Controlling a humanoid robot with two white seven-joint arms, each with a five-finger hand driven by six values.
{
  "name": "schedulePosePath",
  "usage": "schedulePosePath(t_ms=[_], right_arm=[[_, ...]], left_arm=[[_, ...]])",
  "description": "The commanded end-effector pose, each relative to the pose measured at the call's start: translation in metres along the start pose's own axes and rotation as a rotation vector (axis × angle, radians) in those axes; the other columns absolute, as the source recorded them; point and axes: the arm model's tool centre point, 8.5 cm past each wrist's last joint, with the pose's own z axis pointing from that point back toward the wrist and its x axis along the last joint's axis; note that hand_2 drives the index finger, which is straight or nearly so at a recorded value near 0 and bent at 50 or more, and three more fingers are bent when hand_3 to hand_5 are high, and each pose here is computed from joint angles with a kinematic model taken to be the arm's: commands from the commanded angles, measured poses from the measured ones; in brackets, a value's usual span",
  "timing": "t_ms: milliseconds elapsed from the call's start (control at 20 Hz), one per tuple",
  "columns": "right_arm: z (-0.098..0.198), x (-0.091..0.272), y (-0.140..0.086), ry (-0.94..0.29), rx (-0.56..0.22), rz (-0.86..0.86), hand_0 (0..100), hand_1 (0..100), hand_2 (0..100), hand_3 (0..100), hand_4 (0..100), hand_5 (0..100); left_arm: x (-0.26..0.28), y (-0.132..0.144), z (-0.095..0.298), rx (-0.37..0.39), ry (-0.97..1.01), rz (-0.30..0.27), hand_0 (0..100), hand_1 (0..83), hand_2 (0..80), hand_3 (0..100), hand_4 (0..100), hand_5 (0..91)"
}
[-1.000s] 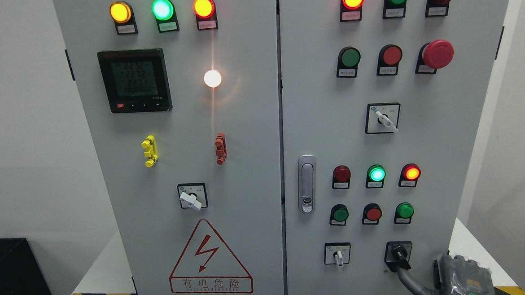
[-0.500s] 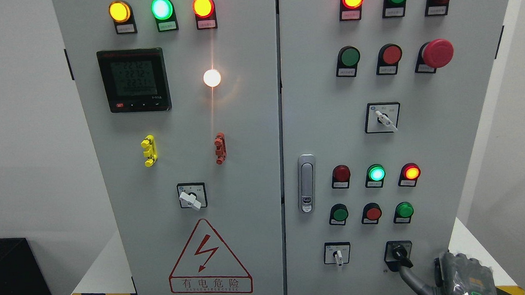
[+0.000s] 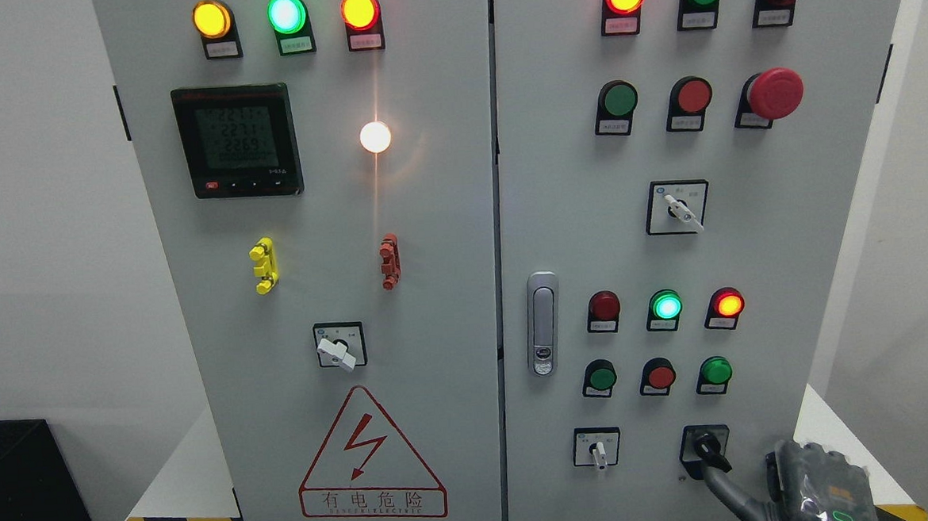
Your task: Flip black knob to close circuit
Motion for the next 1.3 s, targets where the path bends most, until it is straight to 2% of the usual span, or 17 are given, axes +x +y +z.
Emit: schedulePosePath(t_ms=[0, 450, 950, 1250], right_arm=[[0.000, 0.001, -0.003, -0.004, -0.022, 0.000, 0, 0, 87, 100, 87, 88], [0.008, 0.010, 0.001, -0.054, -0.021, 0.007, 0, 0, 87, 100, 87, 87], [0.021, 0.024, 0.016, -0.117, 0.014, 0.021, 0, 0, 87, 100, 87, 87], [0.035, 0.025, 0.008, -0.132, -0.015, 0.004, 0, 0, 86, 100, 87, 87]], left_arm=[[-0.004, -0.002, 0.000, -0.004, -0.006, 0.004, 12, 55.6, 0.0, 0, 0, 0.0], [-0.004, -0.002, 0.000, -0.005, -0.007, 0.003, 12, 55.6, 0.0, 0, 0, 0.0], [-0.004, -0.002, 0.000, -0.004, -0.006, 0.004, 12, 55.6, 0.0, 0, 0, 0.0], [-0.004, -0.002, 0.000, -0.004, -0.006, 0.004, 12, 55.6, 0.0, 0, 0, 0.0]])
